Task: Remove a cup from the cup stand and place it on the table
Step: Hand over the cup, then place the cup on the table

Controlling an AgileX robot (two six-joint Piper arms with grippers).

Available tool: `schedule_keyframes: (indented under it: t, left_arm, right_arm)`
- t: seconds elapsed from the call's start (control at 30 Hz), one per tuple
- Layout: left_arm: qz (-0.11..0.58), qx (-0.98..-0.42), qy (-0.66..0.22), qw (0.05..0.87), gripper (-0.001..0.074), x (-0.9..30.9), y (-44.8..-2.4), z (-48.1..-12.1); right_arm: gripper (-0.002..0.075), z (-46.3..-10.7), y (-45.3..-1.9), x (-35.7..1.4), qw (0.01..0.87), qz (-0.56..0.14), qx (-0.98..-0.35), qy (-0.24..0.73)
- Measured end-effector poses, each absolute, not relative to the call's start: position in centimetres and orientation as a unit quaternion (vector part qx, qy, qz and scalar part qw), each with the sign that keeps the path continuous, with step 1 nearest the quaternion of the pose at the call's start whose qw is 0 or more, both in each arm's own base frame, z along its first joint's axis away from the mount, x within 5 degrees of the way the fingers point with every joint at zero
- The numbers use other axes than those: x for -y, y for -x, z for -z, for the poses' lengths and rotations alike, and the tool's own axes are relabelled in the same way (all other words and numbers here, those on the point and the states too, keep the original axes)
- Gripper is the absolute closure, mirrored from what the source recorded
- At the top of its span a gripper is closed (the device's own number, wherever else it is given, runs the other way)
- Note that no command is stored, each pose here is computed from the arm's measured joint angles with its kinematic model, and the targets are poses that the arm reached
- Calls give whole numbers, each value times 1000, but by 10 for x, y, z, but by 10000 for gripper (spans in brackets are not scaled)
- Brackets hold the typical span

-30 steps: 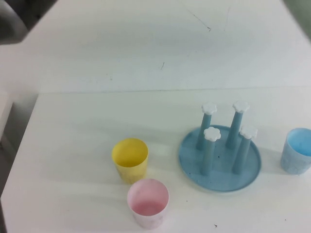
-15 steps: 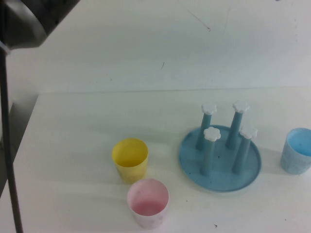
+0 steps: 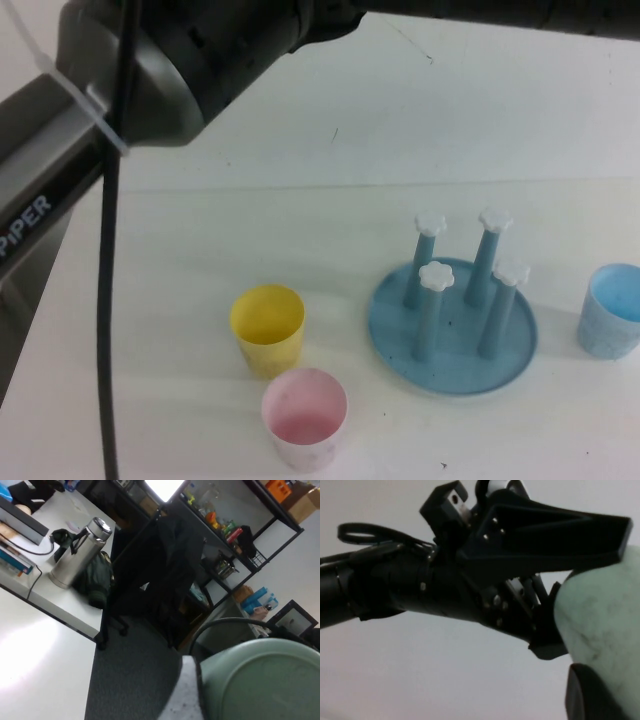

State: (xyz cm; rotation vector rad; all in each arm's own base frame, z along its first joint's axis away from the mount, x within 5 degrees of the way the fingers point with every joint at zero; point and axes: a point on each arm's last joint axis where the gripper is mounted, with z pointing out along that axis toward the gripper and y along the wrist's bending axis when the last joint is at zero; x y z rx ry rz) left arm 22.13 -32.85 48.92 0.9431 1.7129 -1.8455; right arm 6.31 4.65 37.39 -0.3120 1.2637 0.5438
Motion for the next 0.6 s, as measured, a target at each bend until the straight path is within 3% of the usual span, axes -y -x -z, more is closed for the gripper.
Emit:
schedule_keyframes:
  t: [0.2,0.33,0.4,0.5,0.6]
  left_arm:
    - [664,-618,-357,224,66,329,-219,-487]
    - [658,-614,-376,221,83,324,-219,-488]
    - [639,-616,-400,227,184,316,-219,-491]
    - [587,-642,-435,231,496,303,-216,-495]
    - [515,-694,-447,231,657,293,-216,-491]
  right_arm:
    - [698,-375,-63,-45,770,-230,-577,149]
    - [699,-375,-68,-39,776,-203,-584,124]
    - [699,-372,-71,-38,768,-192,-599,119]
    - [699,-366,-81,-41,729,-190,-642,141]
    - [699,-360,-92,-48,648,-202,-709,189]
